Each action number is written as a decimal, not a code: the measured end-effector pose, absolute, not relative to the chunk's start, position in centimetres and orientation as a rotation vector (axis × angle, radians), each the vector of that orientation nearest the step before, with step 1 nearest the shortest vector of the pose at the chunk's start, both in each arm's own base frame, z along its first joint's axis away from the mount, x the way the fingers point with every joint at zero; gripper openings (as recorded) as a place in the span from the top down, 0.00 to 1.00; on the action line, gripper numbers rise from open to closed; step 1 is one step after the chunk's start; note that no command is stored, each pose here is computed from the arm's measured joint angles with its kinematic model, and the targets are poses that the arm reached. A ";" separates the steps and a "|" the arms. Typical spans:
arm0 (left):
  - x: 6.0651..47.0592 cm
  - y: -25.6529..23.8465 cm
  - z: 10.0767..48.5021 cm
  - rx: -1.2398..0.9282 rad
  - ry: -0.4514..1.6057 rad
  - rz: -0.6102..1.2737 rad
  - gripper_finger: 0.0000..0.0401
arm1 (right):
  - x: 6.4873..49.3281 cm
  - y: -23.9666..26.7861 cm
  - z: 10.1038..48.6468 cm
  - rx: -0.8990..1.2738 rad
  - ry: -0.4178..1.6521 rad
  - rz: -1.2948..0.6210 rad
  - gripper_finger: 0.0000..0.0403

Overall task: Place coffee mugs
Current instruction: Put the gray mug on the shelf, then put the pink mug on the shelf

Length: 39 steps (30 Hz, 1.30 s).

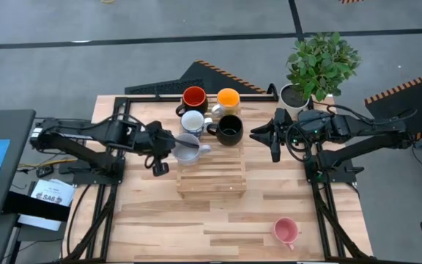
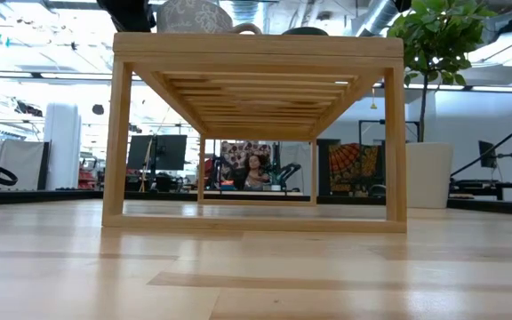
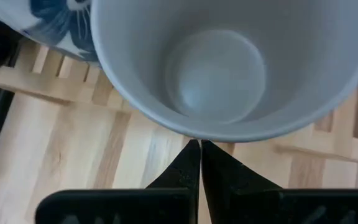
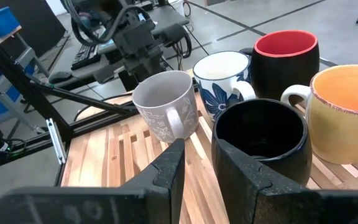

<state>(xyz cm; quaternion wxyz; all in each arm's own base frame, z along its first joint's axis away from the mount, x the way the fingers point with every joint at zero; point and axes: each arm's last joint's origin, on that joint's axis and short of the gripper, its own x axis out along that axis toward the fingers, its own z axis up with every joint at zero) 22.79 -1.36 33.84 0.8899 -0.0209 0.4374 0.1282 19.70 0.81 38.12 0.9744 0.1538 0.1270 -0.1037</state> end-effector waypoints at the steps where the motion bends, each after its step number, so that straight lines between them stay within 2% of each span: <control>1: 23.0 -1.4 33.7 -0.039 0.916 0.270 1.00 | 19.7 0.8 38.1 0.310 0.256 -0.210 0.71; 12: 24.3 -1.3 33.9 -0.028 0.836 0.255 1.00 | 19.7 0.8 38.1 0.310 0.256 -0.209 0.71; 18: 22.9 -1.2 34.1 -0.045 0.874 0.272 1.00 | 19.7 0.8 38.1 0.310 0.256 -0.208 0.71; 22: 20.9 -1.1 36.4 -0.084 0.711 0.311 1.00 | 18.7 0.9 38.7 0.327 0.229 -0.162 0.71; 26: 19.3 -1.4 38.0 -0.108 0.385 0.332 1.00 | 17.5 1.1 38.9 0.427 0.263 -0.052 0.71; 29: 18.5 -1.6 37.0 -0.144 0.182 0.295 1.00 | 17.0 1.6 38.3 0.552 0.374 0.076 0.71; 33: 17.4 -1.4 35.5 -0.222 0.046 0.296 1.00 | 16.6 3.0 36.8 0.767 0.621 0.174 0.71; 39: 16.3 -1.2 35.2 -0.225 -0.017 0.312 1.00 | 15.9 6.8 33.9 0.908 1.042 0.119 0.71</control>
